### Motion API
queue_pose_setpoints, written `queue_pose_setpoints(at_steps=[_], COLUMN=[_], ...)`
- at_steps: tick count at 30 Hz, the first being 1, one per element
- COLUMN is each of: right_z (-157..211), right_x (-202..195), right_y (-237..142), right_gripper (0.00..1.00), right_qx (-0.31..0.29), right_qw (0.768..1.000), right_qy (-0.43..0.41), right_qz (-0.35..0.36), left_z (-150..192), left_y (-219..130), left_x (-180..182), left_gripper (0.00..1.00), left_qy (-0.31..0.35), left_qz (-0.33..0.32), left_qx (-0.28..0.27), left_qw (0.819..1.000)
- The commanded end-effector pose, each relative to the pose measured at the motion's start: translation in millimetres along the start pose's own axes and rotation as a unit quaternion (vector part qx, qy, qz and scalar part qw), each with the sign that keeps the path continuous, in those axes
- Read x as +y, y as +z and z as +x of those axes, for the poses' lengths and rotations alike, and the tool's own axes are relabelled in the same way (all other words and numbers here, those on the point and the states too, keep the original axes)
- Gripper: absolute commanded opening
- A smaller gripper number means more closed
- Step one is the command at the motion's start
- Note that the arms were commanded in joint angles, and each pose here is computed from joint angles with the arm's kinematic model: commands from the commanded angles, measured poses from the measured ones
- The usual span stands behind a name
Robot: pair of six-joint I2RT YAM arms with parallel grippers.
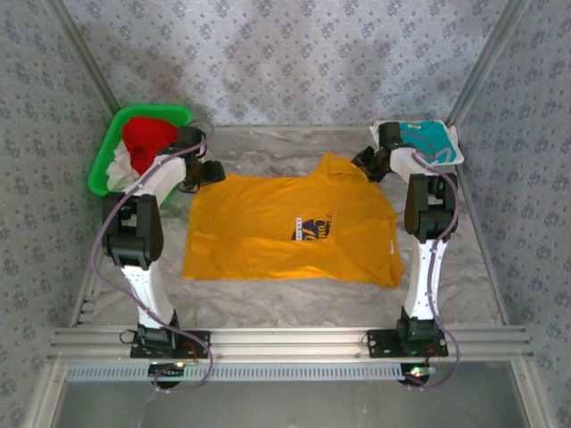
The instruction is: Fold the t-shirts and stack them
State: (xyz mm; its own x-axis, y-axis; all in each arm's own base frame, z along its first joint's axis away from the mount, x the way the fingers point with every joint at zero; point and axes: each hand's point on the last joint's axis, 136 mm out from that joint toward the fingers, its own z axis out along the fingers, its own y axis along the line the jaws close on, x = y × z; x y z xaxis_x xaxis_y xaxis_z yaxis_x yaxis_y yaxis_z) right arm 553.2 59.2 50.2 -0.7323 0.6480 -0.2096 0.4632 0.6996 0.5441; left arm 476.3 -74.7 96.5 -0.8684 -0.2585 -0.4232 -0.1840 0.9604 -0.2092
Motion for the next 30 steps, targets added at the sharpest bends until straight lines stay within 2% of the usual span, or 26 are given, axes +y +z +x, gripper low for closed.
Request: queue_pose_setpoints(at_steps=[1,11,20,23,26,28,30], right_z=[-18.3,-22.4,-25.0,-25.0,-23.3,-25.6,-27.9], right_x=[-11.9,-28.3,-26.3,-22.3,-16.9,-12.4,-7.0], right_y=[-25.4,-6.2,12.7,13.4,9.2,2.3,-5.8], right_gripper=[0.45,0.45,0.41,0.36,0.24,0.12,0.06], right_qx=[-0.025,-0.008,0.000,0.001,0.003,-0.005,-0.012], right_qw=[1.000,0.999,1.000,1.000,1.000,1.000,1.000], right_qy=[-0.003,0.008,0.011,0.008,0.007,0.007,0.006], right_qz=[0.016,0.038,0.023,0.014,0.004,-0.002,-0.007], left_z=[-11.2,-12.9,-14.4,-15.0,-15.4,-16.4,-17.7], left_y=[4.7,10.6,11.4,12.0,11.9,11.4,12.0], left_x=[-3.9,-4.6,-4.1,-4.5,-4.2,-4.1,-4.2], left_gripper=[0.72,0.72,0.72,0.72,0.72,0.72,0.71], left_qy=[0.010,0.011,0.010,0.011,0.011,0.012,0.014], left_qz=[0.006,0.005,0.002,0.002,0.000,0.000,-0.002], left_qx=[-0.003,0.004,0.005,0.004,0.005,0.003,0.002], left_qw=[1.000,1.000,1.000,1.000,1.000,1.000,1.000])
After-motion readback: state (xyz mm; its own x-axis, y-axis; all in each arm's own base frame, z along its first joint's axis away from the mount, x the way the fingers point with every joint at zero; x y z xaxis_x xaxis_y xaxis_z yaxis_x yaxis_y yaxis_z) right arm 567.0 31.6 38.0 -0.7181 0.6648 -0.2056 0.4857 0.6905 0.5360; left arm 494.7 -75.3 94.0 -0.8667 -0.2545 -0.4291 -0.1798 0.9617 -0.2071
